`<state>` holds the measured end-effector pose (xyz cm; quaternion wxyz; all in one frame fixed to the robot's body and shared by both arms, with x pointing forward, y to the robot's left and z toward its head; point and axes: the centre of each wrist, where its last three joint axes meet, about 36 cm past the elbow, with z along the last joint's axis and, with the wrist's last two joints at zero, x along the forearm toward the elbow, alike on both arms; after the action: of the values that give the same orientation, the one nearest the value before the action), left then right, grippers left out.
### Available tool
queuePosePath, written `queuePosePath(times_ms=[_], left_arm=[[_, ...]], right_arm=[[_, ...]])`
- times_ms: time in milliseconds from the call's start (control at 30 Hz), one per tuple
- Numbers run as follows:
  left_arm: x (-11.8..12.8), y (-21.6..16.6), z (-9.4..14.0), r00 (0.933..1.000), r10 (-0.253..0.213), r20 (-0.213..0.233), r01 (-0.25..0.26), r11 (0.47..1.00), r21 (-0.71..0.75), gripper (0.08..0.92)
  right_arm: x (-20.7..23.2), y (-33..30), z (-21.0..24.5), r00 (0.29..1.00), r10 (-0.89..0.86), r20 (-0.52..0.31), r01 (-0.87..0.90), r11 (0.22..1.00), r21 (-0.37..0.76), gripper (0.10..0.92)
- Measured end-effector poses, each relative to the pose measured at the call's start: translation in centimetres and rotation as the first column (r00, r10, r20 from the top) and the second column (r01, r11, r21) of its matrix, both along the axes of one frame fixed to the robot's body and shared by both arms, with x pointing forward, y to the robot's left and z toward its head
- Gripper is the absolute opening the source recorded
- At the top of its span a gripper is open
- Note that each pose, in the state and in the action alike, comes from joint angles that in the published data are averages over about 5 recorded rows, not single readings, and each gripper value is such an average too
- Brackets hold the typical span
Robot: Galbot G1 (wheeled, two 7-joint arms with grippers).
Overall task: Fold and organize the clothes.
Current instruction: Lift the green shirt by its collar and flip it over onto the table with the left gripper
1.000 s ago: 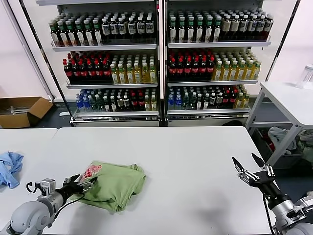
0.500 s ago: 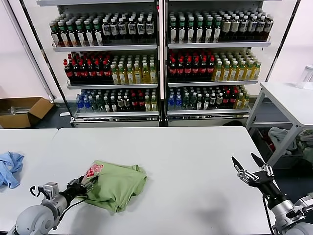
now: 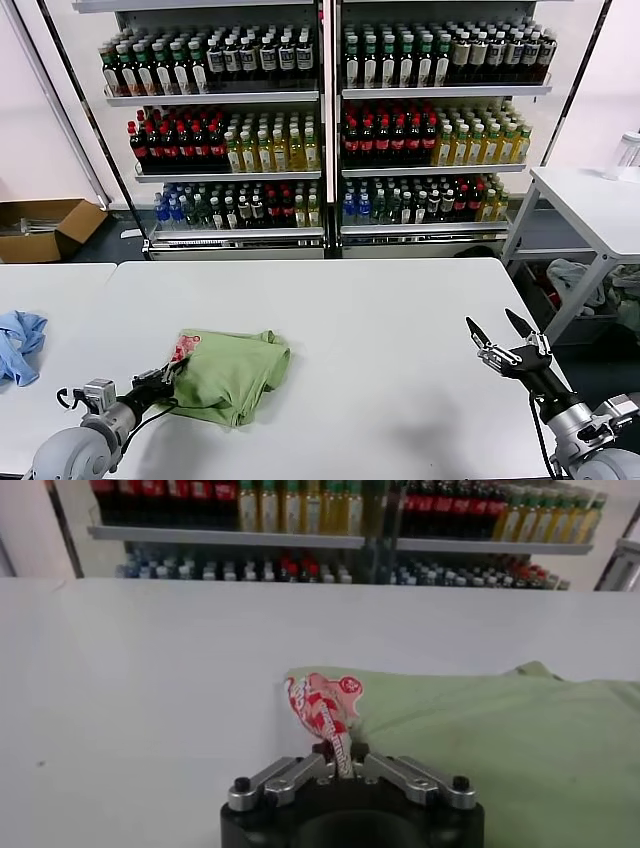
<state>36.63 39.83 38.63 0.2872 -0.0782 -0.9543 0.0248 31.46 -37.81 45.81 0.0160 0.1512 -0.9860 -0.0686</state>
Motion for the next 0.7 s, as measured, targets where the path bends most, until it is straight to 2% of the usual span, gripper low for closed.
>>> queuePosePath(times_ms=[100,200,333,400,500,700], left_arm=[[-0.4,0.5,0.4,0.9991,0.04,0.014,-0.04,0.999,-0.001,0.13],[-0.9,1.4,1.1,0.9954,0.089,0.034,-0.09,0.996,0.002,0.13],[-1.6,3.1,2.9,0.9841,0.158,0.081,-0.16,0.987,0.019,0.13],[-1.9,4.2,4.0,0.9751,0.193,0.109,-0.198,0.98,0.033,0.13],[-2.4,5.7,5.9,0.9572,0.244,0.156,-0.255,0.965,0.056,0.13],[-3.3,7.6,9.6,0.9117,0.319,0.259,-0.351,0.932,0.086,0.13]], right_arm=[[0.0,0.0,-0.2,1.0,0.002,-0.003,-0.002,1.0,0.003,0.823],[0.1,0.0,-0.3,1.0,0.001,-0.005,-0.001,1.0,0.004,0.823],[0.2,0.0,-0.4,1.0,0.005,-0.005,-0.005,1.0,0.004,0.823],[0.2,0.0,-0.4,1.0,0.008,-0.005,-0.008,1.0,0.004,0.823],[0.2,0.1,-0.5,1.0,0.012,-0.005,-0.012,1.0,0.007,0.823],[0.1,0.4,-0.7,1.0,0.016,-0.005,-0.015,1.0,0.013,0.823]])
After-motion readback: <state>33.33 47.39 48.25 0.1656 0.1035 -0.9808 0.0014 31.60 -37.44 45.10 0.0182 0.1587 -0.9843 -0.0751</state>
